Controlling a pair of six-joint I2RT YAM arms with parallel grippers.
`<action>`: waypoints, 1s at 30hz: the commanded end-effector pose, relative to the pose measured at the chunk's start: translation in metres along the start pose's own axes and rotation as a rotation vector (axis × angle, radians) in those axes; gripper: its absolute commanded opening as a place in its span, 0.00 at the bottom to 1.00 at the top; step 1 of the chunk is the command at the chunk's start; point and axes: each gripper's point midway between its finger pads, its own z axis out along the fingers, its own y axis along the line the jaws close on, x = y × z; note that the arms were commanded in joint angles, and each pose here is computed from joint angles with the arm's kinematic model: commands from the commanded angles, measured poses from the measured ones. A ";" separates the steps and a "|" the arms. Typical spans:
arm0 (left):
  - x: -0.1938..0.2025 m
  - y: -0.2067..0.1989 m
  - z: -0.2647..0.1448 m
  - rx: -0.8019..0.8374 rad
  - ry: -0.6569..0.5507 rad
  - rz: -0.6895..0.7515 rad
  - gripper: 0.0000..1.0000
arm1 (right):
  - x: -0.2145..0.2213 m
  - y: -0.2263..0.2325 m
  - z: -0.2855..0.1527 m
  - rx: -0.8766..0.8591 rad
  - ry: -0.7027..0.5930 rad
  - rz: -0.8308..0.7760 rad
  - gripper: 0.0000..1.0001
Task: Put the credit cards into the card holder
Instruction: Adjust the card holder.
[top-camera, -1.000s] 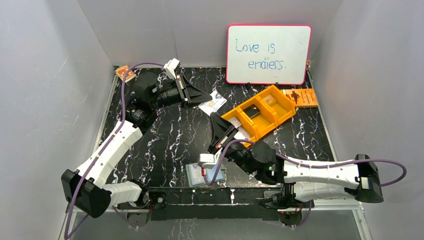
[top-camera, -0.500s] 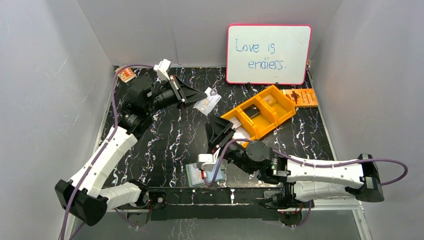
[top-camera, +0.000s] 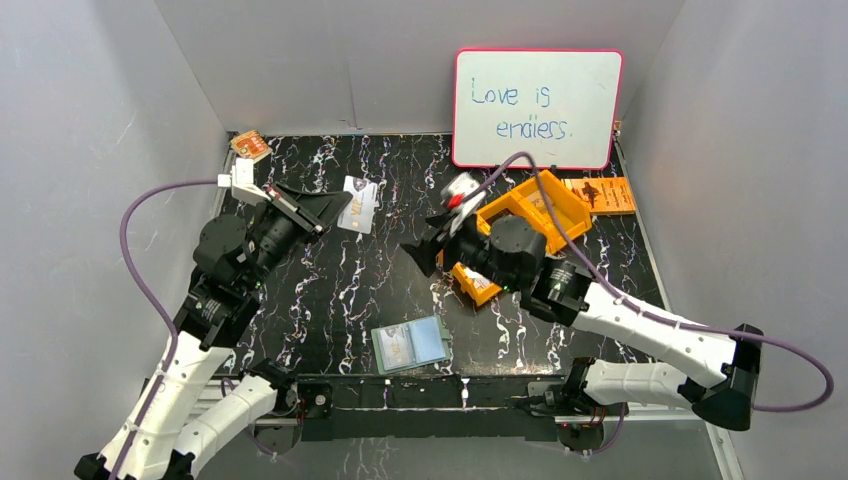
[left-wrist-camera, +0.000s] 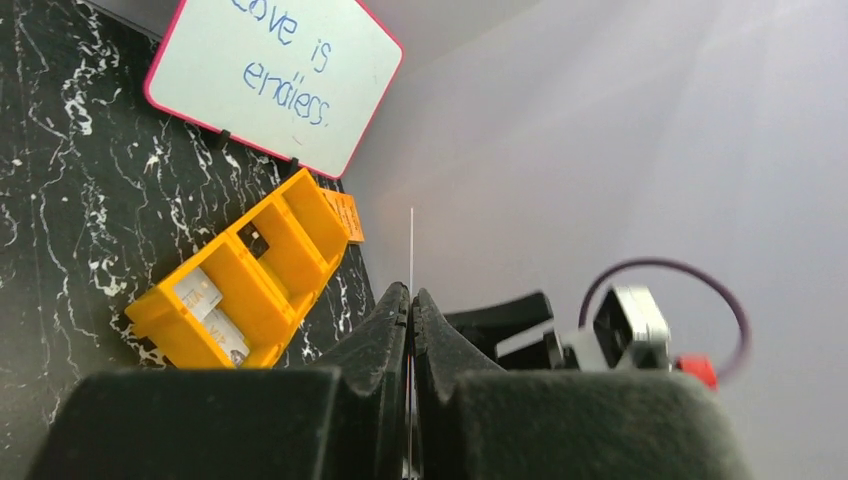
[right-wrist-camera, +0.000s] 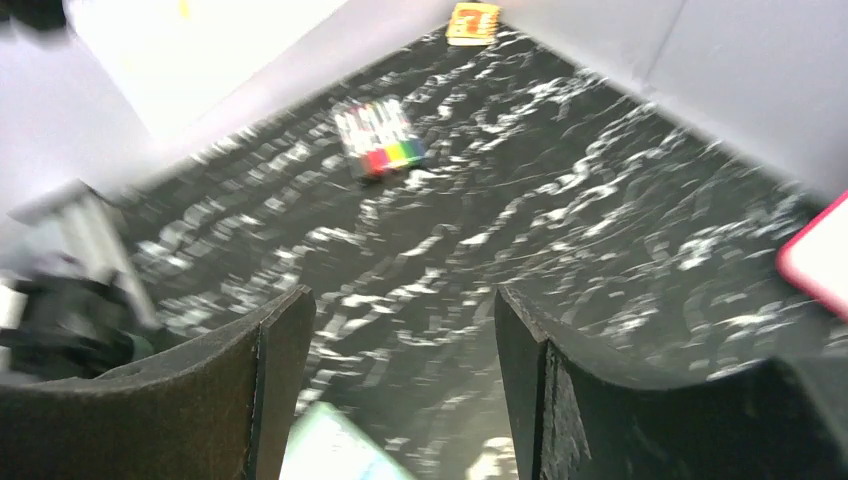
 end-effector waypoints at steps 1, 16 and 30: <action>-0.004 0.006 -0.010 0.018 -0.062 -0.044 0.00 | -0.057 0.018 -0.017 -0.214 -0.134 0.650 0.74; -0.002 -0.022 -0.037 0.239 -0.094 -0.087 0.00 | -0.083 0.037 0.003 -0.553 -0.227 1.189 0.67; 0.004 -0.018 -0.035 0.234 -0.066 -0.118 0.00 | -0.092 0.043 0.009 -0.609 -0.261 1.204 0.55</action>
